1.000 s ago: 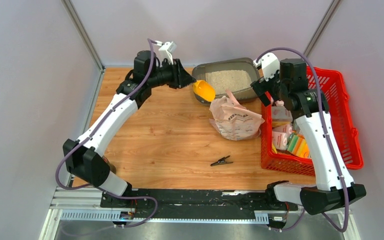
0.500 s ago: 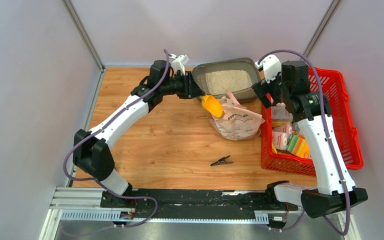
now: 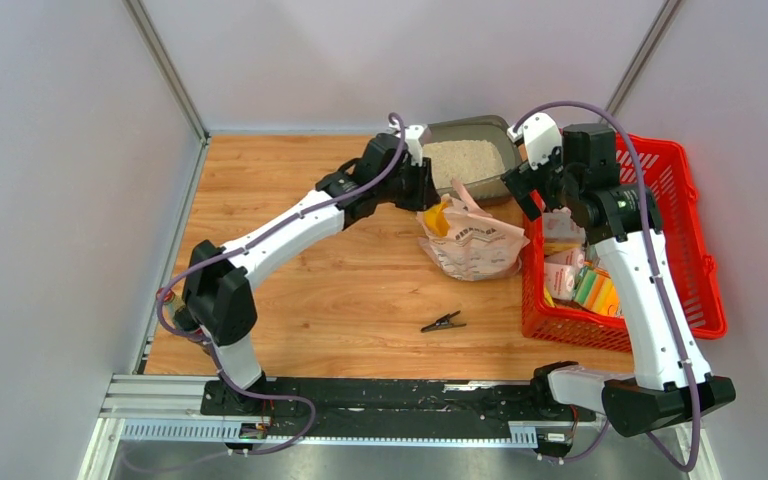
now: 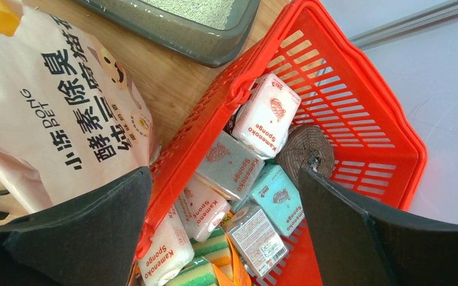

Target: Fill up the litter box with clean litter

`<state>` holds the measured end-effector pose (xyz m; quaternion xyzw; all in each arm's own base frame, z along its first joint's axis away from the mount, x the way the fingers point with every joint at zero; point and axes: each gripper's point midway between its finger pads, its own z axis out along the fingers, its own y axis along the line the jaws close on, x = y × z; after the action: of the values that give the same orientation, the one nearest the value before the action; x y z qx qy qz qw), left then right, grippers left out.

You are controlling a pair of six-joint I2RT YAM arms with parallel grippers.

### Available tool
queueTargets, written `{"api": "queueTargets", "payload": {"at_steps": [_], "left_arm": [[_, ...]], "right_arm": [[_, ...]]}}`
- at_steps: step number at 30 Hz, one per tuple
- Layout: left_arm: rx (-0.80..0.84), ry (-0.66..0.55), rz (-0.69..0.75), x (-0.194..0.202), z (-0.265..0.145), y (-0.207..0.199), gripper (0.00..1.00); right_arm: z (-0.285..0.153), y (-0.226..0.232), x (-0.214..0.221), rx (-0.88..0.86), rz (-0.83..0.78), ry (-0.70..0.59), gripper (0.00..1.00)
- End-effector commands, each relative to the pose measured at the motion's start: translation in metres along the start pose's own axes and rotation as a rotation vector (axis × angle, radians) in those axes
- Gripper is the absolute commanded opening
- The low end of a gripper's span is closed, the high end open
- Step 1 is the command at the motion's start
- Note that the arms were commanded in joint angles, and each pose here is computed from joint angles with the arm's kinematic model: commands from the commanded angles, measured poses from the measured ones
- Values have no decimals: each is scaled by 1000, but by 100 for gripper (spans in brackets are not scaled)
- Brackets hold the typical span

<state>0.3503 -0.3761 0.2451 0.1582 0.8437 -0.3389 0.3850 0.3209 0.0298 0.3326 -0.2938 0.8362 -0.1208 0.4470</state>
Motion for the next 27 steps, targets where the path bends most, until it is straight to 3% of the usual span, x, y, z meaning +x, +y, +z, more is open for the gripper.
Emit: {"api": "queueTargets", "payload": {"at_steps": [1, 8, 15, 22, 23, 27], "left_arm": [[-105, -12, 73, 1, 17, 2, 0], [-236, 37, 78, 28, 36, 19, 0], [-269, 101, -26, 57, 62, 26, 0], [14, 138, -277, 85, 90, -21, 0], [103, 73, -301, 69, 95, -35, 0], [283, 70, -429, 74, 101, -58, 0]], "right_arm": [[-8, 1, -2, -9, -10, -30, 100], [-7, 4, -9, -34, 8, -51, 100], [-3, 10, -4, -56, 7, -34, 100], [1, 14, 1, -70, 7, -12, 100], [2, 14, 2, -73, 4, -4, 100], [3, 17, 10, -79, -4, 22, 100]]}}
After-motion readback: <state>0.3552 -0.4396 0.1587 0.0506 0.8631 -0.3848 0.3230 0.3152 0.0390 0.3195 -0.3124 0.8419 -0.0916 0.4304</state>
